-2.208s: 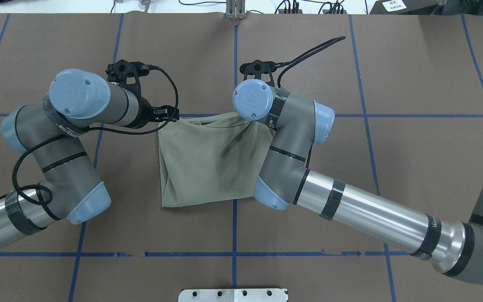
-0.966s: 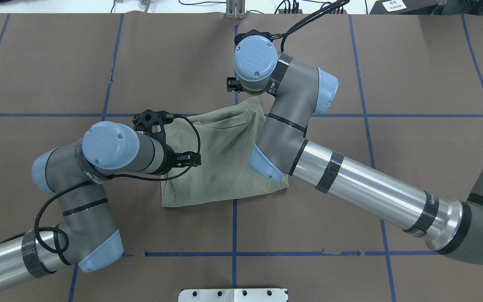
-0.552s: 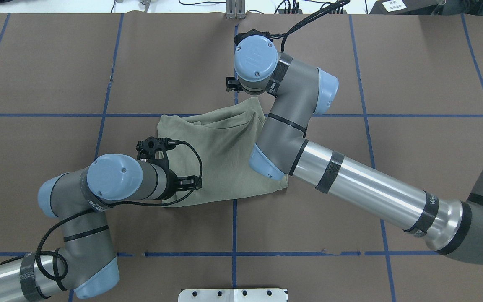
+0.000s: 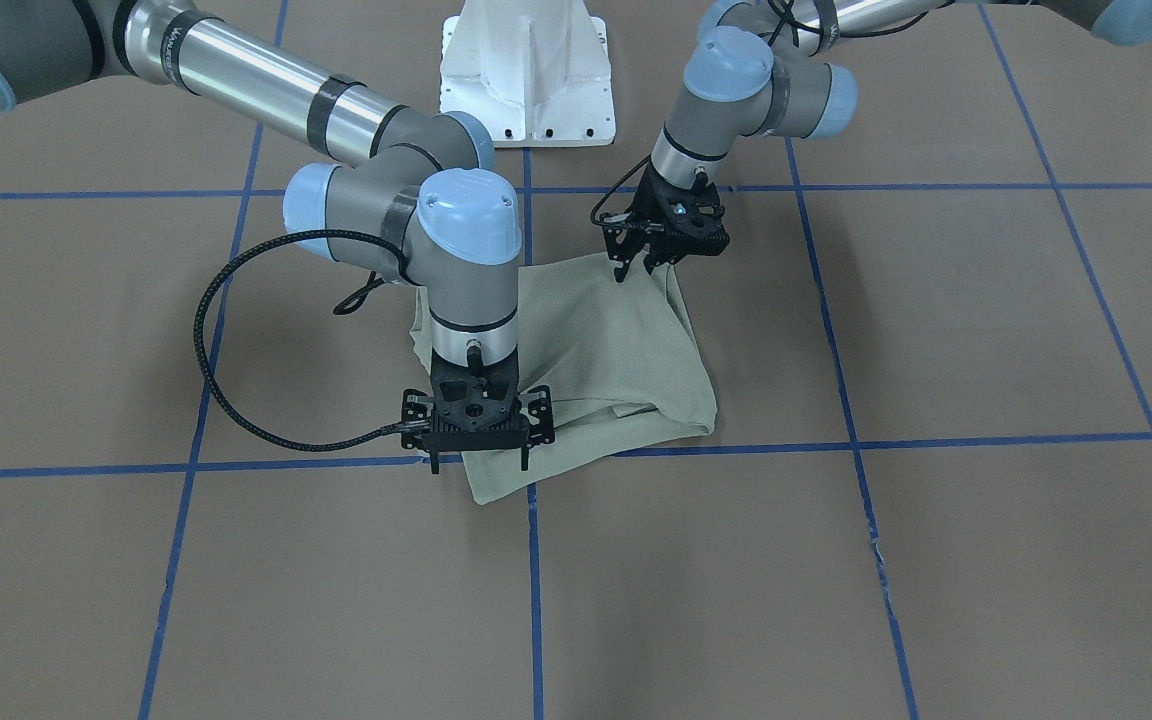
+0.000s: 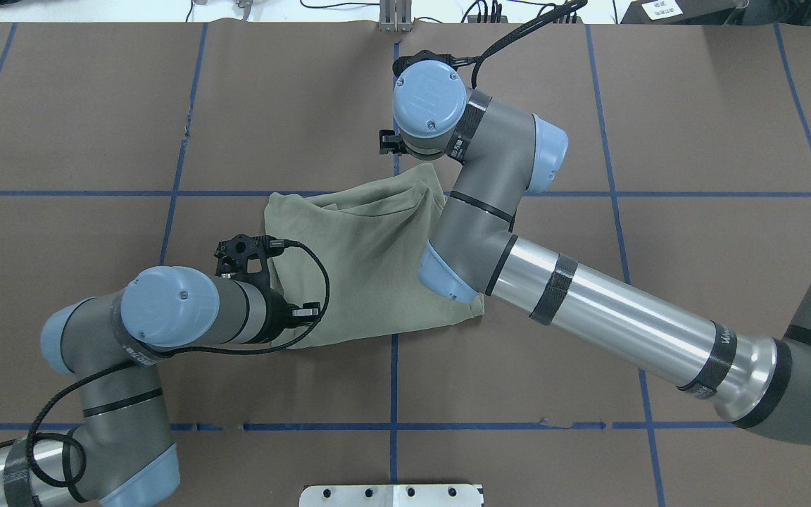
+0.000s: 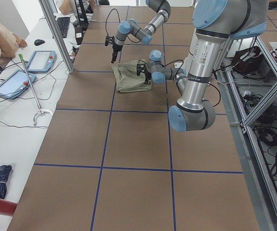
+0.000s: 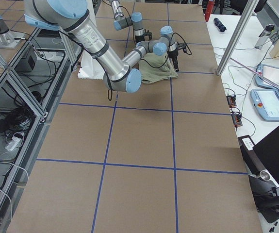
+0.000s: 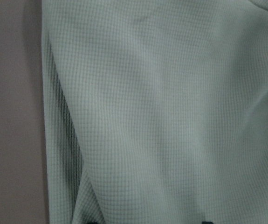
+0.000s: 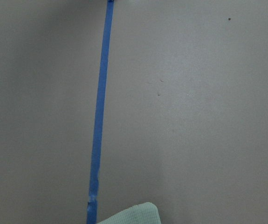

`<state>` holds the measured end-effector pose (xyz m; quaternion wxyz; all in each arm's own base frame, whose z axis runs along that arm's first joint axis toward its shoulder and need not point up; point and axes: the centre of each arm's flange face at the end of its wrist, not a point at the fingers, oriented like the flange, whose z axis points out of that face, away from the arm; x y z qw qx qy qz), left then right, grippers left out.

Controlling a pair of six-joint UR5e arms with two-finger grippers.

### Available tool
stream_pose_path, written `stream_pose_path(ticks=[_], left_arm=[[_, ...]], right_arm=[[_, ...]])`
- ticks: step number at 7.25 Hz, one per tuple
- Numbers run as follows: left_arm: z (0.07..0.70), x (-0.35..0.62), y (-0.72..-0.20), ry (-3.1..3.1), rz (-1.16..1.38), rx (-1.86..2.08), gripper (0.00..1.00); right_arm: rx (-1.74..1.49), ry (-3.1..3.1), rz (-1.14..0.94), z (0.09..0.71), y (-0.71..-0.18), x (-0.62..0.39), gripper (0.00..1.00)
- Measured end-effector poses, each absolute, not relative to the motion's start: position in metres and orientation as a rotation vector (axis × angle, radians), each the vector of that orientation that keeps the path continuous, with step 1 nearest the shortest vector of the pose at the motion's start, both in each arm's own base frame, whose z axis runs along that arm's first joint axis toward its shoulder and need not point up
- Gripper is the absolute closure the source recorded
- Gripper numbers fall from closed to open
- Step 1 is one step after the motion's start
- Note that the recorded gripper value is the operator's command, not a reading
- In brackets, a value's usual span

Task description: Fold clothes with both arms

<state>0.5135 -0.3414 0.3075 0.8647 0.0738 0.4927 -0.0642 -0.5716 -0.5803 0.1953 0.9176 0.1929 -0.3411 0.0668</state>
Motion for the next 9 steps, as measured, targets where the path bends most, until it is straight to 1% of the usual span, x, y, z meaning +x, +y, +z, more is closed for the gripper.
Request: stream_pose_path(ticks=[2,3,4,6,7,9], left_arm=[[0.325,0.498,-0.335,1.012,-0.131,0.152,1.00],[0.325,0.496,-0.334,1.013,-0.130,0.152,0.03],[0.323,0.494,-0.333,1.018,-0.128,0.153,0.00],[0.312,0.480,-0.338,1.028,-0.101,0.181,0.00],[0.307,0.459,-0.351,1.012,-0.061,0.222,0.00],[0.308,0.385,-0.396,0.930,0.022,0.292,0.00]], right_arm=[[0.397,-0.704,0.139,0.197,-0.580,-0.571,0.00],[0.398,-0.706,0.139,0.196,-0.580,-0.571,0.00],[0.397,-0.711,0.135,0.195,-0.579,-0.569,0.00],[0.335,-0.750,0.105,0.199,-0.588,-0.550,0.00],[0.302,-0.772,0.068,0.211,-0.597,-0.524,0.00],[0.276,-0.777,-0.052,0.273,-0.628,-0.428,0.00]])
